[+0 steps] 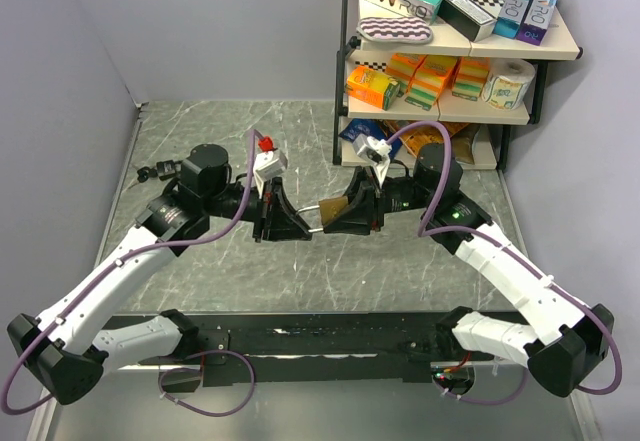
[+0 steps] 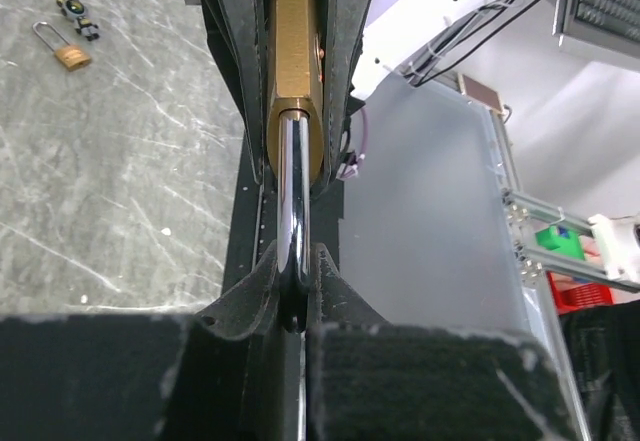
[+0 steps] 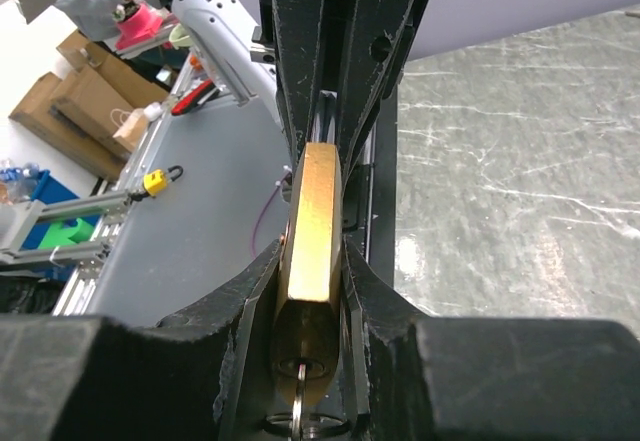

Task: Lock with the key
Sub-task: Lock the lock.

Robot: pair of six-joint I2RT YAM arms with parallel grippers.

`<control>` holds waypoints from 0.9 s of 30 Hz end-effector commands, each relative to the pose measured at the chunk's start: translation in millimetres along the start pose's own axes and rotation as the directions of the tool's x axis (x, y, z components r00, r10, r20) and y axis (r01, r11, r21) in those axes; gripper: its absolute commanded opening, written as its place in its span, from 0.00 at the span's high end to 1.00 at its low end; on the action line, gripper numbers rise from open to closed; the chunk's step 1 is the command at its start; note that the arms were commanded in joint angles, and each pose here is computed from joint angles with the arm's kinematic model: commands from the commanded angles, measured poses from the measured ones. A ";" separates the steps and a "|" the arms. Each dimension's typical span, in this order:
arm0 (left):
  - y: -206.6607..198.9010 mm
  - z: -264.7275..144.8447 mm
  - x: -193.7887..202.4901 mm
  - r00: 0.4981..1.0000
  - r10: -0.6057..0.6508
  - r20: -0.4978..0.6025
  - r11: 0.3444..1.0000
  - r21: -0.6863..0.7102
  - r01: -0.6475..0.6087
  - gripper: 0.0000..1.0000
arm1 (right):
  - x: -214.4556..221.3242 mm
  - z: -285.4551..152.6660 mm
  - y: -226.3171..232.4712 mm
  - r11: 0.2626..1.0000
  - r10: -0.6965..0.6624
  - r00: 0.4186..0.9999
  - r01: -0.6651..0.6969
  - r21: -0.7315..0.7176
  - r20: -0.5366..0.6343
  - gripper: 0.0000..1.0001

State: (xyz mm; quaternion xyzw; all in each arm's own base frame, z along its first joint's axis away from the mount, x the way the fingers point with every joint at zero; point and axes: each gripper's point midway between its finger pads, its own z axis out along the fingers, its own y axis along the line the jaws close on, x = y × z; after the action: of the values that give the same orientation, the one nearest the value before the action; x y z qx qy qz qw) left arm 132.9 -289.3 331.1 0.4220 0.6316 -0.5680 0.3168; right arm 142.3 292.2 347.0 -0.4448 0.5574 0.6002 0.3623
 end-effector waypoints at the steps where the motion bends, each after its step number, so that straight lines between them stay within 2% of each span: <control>1: -25.8 22.1 -56.1 0.979 0.146 0.145 0.982 0.099 -0.161 0.99 | -6.0 26.1 16.5 0.988 -0.122 0.992 0.125 -0.086 0.039 1.00; 6: -29.1 31.2 -60.8 0.975 0.152 0.160 0.979 0.111 -0.170 0.99 | 8.7 32.3 20.8 0.990 -0.089 0.996 0.091 -0.112 0.022 1.00; 27: -20.1 53.5 -65.8 0.970 0.139 0.197 0.985 0.077 -0.157 0.99 | 2.8 42.5 19.8 0.990 -0.071 0.996 0.076 -0.118 0.046 1.00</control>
State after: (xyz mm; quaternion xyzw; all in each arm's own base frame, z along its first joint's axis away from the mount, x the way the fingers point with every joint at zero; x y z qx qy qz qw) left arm 121.1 -305.8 331.5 0.4031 0.6415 -0.5915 0.2757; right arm 130.5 296.7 338.1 -0.4229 0.5687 0.6261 0.3253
